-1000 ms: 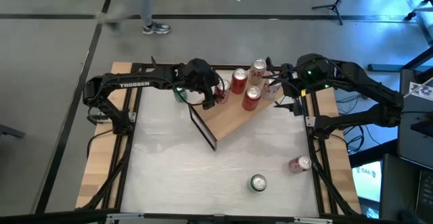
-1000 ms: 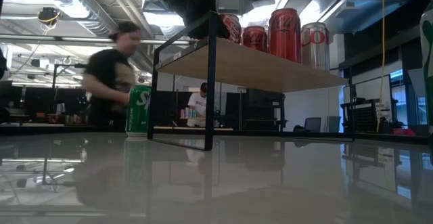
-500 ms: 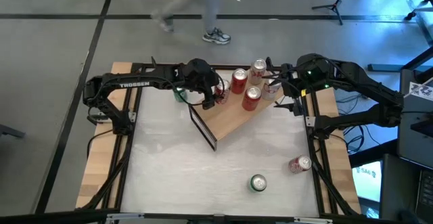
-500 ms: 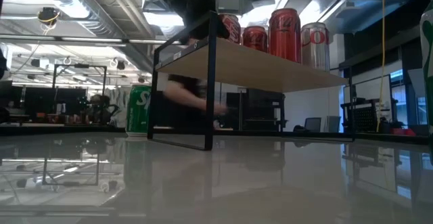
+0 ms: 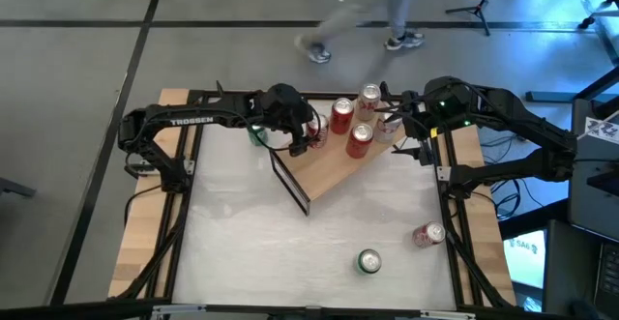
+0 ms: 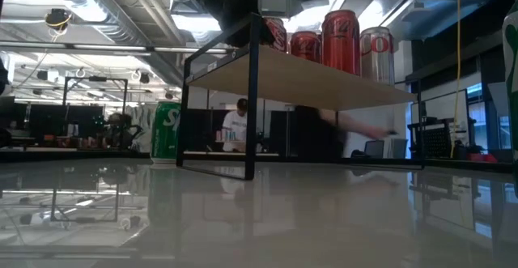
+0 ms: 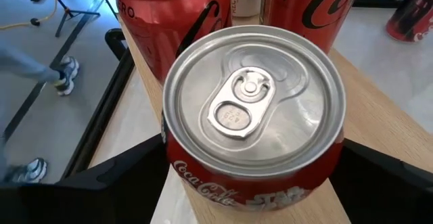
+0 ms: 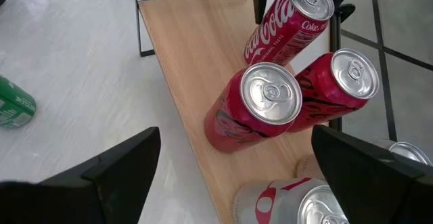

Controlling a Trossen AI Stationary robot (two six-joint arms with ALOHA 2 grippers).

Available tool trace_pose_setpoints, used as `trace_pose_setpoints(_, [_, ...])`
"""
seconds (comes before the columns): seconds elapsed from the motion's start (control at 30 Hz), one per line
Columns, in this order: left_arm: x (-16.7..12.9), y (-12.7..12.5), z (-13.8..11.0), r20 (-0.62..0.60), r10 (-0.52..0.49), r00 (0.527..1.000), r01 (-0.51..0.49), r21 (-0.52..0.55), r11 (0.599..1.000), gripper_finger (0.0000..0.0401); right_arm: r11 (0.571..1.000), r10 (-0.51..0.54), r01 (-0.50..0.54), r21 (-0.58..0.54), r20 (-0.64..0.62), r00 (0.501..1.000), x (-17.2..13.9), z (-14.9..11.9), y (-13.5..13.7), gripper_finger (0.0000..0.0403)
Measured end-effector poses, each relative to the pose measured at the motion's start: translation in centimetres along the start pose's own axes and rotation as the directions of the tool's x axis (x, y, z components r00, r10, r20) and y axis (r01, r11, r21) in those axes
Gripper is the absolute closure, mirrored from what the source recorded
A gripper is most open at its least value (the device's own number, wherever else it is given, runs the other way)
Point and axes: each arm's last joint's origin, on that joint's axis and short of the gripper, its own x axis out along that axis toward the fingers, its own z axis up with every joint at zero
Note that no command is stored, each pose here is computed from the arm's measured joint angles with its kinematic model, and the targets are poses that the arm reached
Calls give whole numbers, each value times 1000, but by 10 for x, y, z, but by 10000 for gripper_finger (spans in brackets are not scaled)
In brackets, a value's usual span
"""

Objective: Place canned beverage on shelf
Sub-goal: Put the left red and white soda can on the shelf, then put the red and white soda can on the shelf aligned with the other red and white soda can

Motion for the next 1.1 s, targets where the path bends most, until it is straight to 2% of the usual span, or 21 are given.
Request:
trace_pose_setpoints(0.43, [-4,0,1,9,2,1000,-2,-8,1000,40,1000,0,0,0,0,1000,0,0,0,24])
trace_pose_setpoints(1.1, [-57,-1,9,65,10,998,-9,-16,1000,40,1000,-1,1,0,-1,1000,0,0,0,24])
